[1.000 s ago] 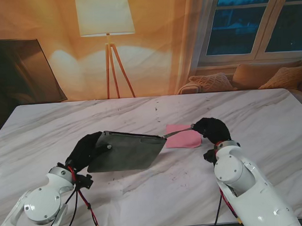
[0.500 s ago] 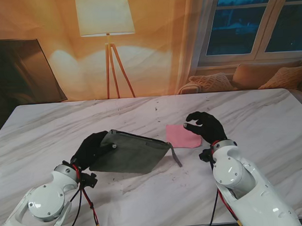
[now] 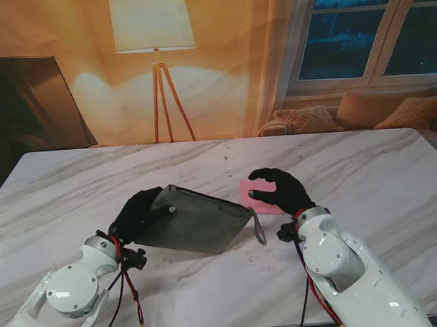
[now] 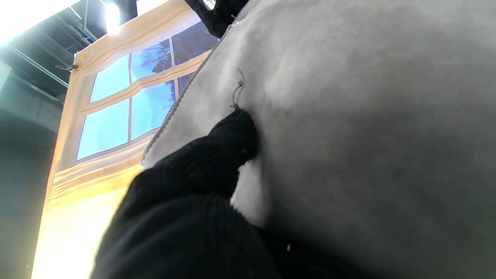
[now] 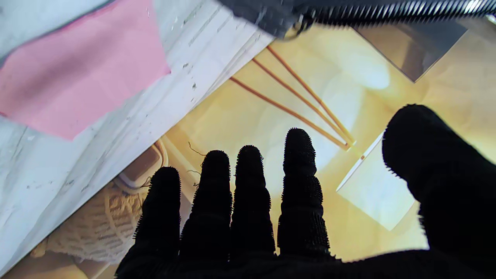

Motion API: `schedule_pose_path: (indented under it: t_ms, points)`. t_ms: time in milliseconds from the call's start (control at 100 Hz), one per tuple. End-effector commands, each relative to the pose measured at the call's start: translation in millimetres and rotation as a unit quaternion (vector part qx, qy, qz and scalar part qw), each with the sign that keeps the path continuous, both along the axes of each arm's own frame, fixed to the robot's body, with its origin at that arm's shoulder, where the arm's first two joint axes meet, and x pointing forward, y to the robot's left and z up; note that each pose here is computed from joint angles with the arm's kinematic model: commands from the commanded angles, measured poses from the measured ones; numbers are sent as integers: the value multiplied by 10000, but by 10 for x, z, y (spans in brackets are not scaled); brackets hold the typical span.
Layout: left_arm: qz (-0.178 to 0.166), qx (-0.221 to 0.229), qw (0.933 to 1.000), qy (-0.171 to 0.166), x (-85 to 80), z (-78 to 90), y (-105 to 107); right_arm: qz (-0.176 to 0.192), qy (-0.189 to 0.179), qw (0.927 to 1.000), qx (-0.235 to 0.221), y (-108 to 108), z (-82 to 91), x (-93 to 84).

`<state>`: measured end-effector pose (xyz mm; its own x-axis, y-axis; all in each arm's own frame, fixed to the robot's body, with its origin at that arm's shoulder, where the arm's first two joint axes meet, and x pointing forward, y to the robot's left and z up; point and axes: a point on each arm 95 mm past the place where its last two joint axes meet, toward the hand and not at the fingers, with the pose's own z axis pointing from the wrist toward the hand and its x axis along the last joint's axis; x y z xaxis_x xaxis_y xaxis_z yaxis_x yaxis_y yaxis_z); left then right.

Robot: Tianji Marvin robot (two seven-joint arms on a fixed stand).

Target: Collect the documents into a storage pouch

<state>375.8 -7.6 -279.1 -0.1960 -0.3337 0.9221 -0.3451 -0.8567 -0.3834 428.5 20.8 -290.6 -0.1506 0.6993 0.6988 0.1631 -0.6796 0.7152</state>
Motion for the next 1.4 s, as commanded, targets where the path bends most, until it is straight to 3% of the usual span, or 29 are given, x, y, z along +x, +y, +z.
schedule_pose_path:
  t_ms: [0,480,800,940,1390]
  points:
    - [-71,-53,10000,-25,3,17,-31,214,163,9996,-8,78,-68,-46]
    - [-20,-110,9999,-46,9,19,-53,884,552,9945,-128,381,-304,-144]
    - [171,16,9999,-19,10,15,-45,791,471,9957,-91,450,-333,-137]
    - [278,252,9993,-5,11,13,-15,624,235,9977,-141,443,-322,-102]
    - [485,1048,9929,288,35,-20,120,484,-148,9970,-588,207,-163,-24]
